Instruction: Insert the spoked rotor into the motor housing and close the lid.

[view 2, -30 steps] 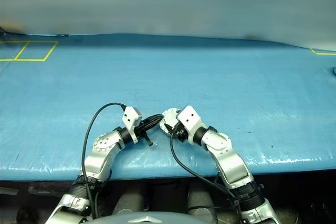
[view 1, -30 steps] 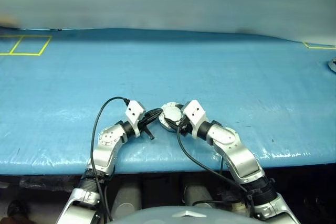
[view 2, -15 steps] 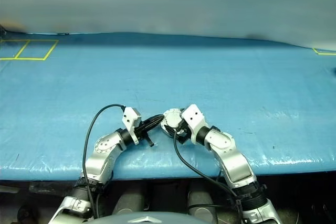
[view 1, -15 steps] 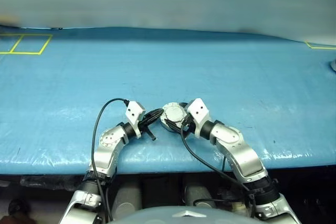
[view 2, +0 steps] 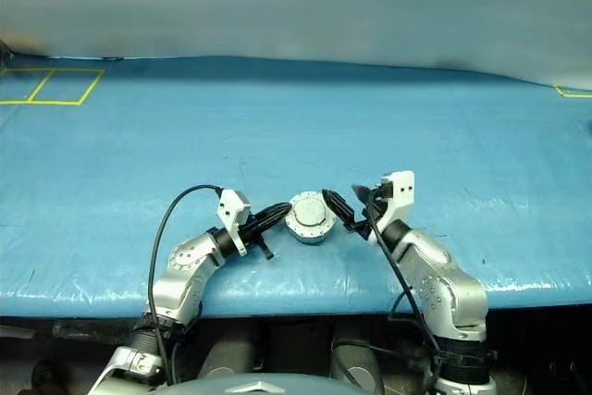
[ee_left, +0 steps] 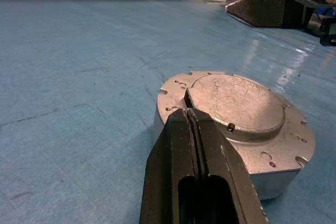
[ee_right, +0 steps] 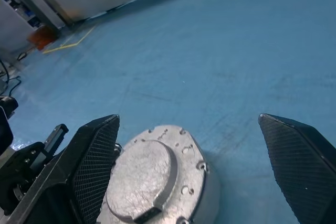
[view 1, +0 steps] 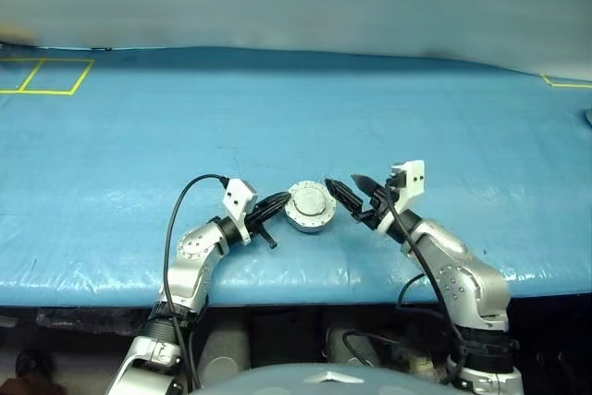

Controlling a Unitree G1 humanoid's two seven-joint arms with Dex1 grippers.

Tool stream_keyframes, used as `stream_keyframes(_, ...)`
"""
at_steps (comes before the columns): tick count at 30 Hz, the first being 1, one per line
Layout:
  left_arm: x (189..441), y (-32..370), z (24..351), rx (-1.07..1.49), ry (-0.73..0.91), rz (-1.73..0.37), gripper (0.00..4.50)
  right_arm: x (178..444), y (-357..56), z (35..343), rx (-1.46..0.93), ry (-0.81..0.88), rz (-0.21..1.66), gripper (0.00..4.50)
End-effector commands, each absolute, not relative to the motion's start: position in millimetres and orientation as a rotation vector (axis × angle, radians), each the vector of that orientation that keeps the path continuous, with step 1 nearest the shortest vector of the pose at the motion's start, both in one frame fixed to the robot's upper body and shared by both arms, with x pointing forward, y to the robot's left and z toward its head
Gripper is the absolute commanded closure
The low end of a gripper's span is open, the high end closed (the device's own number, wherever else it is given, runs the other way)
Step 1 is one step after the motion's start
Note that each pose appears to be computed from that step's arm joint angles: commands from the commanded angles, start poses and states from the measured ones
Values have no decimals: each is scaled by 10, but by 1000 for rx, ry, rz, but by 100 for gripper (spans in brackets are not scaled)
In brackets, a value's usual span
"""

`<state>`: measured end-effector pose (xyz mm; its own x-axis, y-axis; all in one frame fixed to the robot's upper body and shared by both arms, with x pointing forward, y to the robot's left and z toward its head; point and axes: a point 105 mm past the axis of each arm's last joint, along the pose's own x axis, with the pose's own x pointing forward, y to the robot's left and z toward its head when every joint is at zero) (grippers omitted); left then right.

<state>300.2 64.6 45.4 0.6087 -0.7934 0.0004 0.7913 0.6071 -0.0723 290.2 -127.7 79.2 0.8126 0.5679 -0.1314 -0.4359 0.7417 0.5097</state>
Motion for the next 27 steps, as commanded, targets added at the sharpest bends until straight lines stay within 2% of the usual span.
stream_keyframes(1, 2979, 586, 506, -51, 10, -944, 450, 2851, -1263, 728, 648, 337, 553, 4)
stream_keyframes(6, 2980, 622, 489, -36, 15, -933, 450, 2801, -1196, 517, 812, 414, 533, 4)
stream_keyframes(12, 2978, 643, 475, -20, 19, -928, 450, 2773, -1104, 430, 1031, 437, 544, 4)
stream_keyframes(23, 2964, 652, 441, -8, 25, -919, 450, 2696, -930, 402, 1108, 499, 601, 4)
stream_keyframes(27, 2966, 649, 436, -3, 26, -919, 450, 2696, -901, 421, 1142, 497, 588, 91)
